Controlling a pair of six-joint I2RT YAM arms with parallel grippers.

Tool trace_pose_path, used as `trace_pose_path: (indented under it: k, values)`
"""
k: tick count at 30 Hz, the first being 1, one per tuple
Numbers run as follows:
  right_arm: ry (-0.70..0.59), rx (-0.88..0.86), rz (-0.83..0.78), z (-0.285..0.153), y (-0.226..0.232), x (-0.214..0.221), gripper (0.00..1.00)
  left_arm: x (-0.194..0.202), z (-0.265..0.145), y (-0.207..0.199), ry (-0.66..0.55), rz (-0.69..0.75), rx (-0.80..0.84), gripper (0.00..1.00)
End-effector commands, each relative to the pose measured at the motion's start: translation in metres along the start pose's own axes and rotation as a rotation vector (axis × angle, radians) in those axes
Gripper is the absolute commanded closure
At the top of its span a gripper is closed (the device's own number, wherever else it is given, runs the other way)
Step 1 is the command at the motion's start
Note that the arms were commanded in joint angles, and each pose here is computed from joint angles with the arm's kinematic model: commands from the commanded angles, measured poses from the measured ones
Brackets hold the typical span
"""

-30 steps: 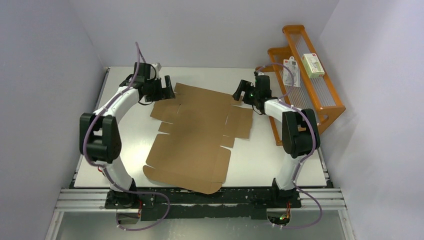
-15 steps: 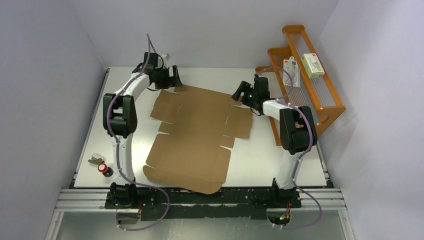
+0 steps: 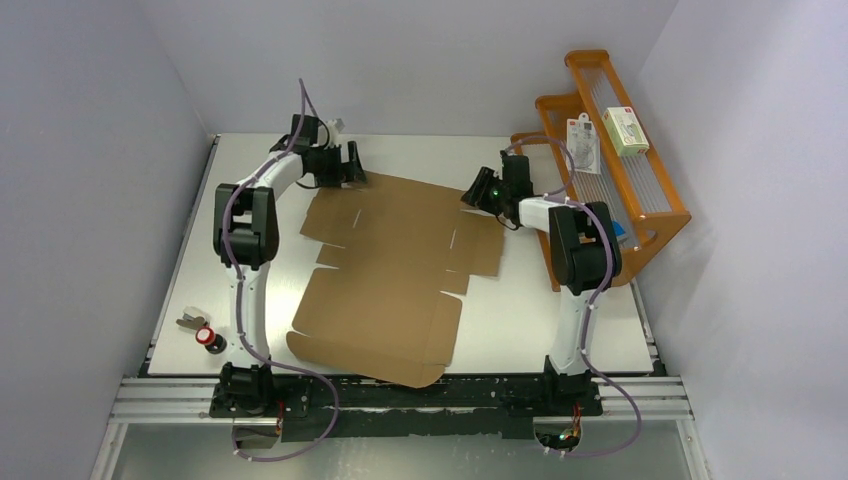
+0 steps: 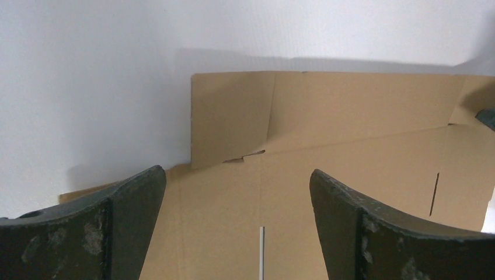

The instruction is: Fold the paper box

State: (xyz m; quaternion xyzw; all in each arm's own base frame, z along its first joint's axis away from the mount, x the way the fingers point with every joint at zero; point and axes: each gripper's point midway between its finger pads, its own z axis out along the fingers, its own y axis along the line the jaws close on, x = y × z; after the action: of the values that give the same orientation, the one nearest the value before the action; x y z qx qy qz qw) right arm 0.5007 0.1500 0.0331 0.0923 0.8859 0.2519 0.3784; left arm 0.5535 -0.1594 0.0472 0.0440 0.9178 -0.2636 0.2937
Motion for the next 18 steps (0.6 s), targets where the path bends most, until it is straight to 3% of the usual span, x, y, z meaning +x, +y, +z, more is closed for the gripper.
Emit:
trace_pose_path:
  k: [1, 10, 14, 18]
  values:
    - [0.004, -0.087, -0.052, 0.011, 0.013, -0.009, 0.5, 0.004, -0.007, 0.003, -0.025, -0.009, 0.038, 0.02]
    - [0.051, -0.148, -0.102, 0.014, 0.023, -0.006, 0.52, 0.05, -0.029, -0.002, 0.015, -0.083, 0.049, 0.02]
    - [0.067, -0.168, -0.127, 0.008, 0.026, -0.003, 0.52, 0.068, -0.044, -0.015, 0.017, -0.118, 0.084, 0.08]
    - [0.07, -0.178, -0.145, 0.003, 0.027, -0.001, 0.47, 0.065, -0.065, -0.02, -0.025, -0.115, 0.052, 0.08]
